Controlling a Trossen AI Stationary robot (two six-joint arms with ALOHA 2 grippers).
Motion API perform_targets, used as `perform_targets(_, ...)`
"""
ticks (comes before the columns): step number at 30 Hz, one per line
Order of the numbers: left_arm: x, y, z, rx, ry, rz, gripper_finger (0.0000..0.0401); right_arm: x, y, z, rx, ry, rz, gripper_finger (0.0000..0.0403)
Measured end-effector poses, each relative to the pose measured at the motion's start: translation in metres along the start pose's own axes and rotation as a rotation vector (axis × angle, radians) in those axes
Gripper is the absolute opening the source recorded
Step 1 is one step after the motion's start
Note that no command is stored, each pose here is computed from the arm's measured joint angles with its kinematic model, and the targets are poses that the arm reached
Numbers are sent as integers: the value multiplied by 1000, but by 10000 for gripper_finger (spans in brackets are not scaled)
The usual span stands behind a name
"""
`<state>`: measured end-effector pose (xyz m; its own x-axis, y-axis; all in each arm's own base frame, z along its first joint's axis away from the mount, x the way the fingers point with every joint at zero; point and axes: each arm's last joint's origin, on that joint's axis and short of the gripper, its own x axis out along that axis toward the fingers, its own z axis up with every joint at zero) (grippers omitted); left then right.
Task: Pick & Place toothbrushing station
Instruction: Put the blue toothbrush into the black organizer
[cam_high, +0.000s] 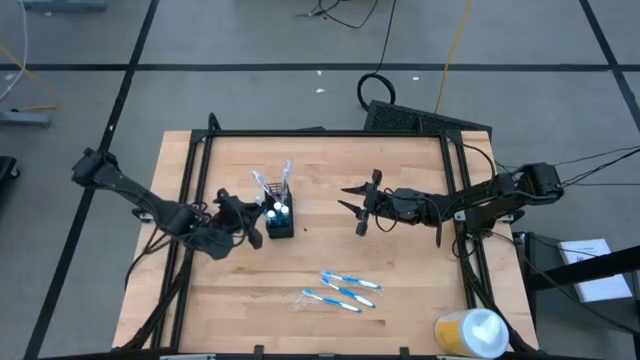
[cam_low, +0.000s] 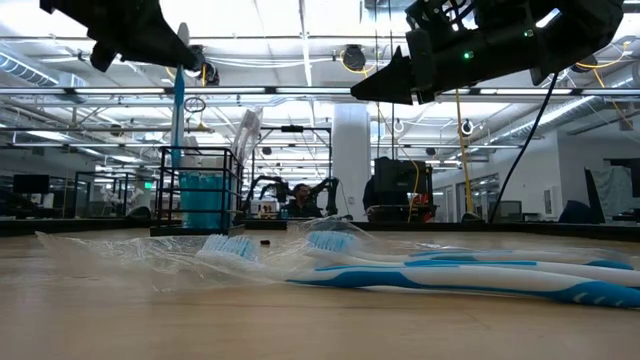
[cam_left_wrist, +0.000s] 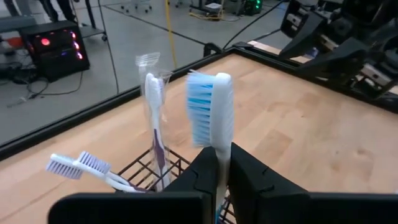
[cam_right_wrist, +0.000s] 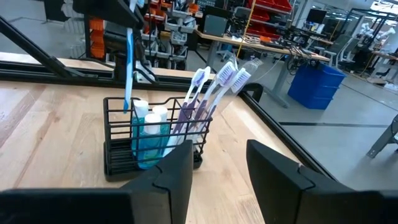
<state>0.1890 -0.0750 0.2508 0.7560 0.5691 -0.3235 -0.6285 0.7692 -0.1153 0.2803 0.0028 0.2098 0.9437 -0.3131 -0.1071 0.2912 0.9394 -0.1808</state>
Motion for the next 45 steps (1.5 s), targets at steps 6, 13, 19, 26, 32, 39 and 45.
perform_targets(6,6,-1,-3,-25,6,26,13,0,0,0,18,0,1,141)
perform_targets(13,11,2,-2,-94,1,55,14,0,0,0,25,0,1,141)
perform_targets(19,15,8,-17,-150,22,62,14,0,0,0,25,0,1,141)
perform_targets(26,22,14,-42,-189,7,16,14,0,0,0,20,0,1,141)
perform_targets(32,24,18,-53,-211,2,3,16,0,0,0,18,0,1,141)
perform_targets(39,26,18,-58,-188,18,9,14,0,0,0,18,0,1,141)
perform_targets(45,27,18,-59,-182,23,11,24,0,0,0,18,0,0,140)
